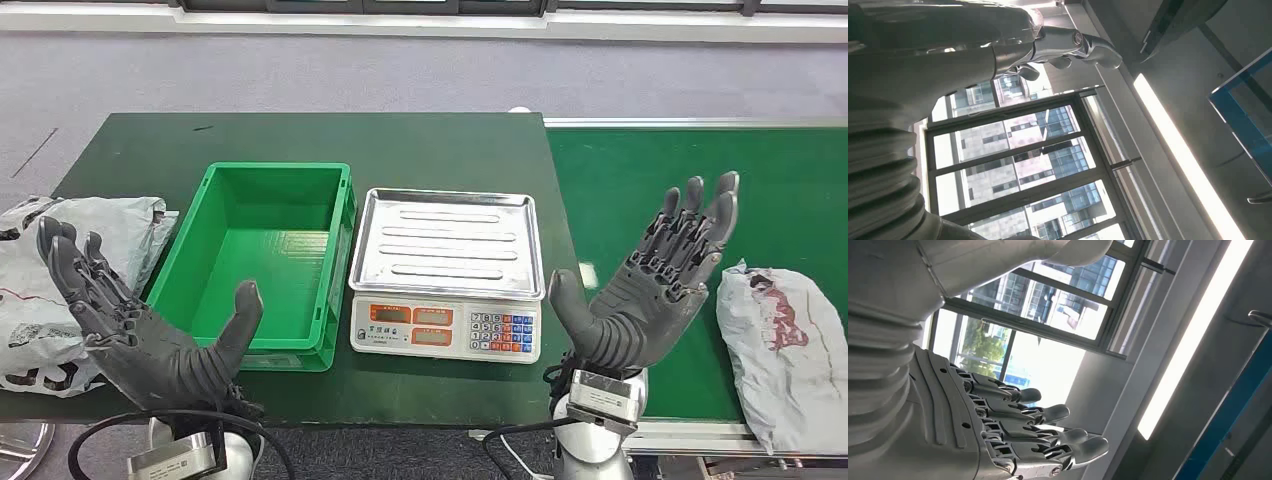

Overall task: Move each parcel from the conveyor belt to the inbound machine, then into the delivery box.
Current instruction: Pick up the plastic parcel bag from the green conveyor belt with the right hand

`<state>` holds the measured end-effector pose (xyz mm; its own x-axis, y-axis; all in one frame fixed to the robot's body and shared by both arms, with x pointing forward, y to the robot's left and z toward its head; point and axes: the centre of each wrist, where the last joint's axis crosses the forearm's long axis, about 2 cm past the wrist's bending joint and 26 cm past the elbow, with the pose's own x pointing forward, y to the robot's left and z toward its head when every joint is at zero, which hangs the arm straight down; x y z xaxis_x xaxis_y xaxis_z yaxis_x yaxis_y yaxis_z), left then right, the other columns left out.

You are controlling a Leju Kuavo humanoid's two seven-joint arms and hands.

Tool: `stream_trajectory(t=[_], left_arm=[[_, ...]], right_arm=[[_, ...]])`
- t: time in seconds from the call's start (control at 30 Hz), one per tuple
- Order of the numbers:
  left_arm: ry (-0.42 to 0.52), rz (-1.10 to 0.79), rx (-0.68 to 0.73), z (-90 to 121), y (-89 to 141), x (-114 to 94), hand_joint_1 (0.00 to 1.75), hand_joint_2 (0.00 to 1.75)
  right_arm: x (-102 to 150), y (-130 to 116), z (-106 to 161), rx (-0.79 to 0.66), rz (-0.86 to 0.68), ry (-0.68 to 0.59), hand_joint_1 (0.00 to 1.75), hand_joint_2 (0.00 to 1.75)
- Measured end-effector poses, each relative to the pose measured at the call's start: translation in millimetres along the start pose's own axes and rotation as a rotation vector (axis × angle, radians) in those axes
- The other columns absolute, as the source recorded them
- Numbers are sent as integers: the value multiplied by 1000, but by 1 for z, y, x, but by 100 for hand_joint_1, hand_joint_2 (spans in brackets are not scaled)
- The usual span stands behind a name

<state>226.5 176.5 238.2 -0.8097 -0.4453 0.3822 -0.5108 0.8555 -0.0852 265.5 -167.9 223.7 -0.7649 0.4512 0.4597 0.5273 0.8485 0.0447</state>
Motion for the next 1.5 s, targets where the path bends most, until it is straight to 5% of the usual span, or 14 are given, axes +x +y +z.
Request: stream_trajectory(t=[0.87, 1.2, 1.33, 1.5], left_arm=[[-6, 2, -9, 0, -2, 1, 0, 175], [42, 36, 54, -2, 5, 0, 0, 175], [80, 23, 94, -2, 15, -7, 0, 175], [112, -2, 127, 0, 24, -14, 0, 175]], right_arm=[[-2, -3, 0, 59, 88, -72, 0, 175], [-58, -45, -9, 361, 759, -211, 0, 175], [-106, -101, -6, 406, 1103, -11, 0, 175], [-137, -141, 1, 315, 1300, 273, 0, 175]])
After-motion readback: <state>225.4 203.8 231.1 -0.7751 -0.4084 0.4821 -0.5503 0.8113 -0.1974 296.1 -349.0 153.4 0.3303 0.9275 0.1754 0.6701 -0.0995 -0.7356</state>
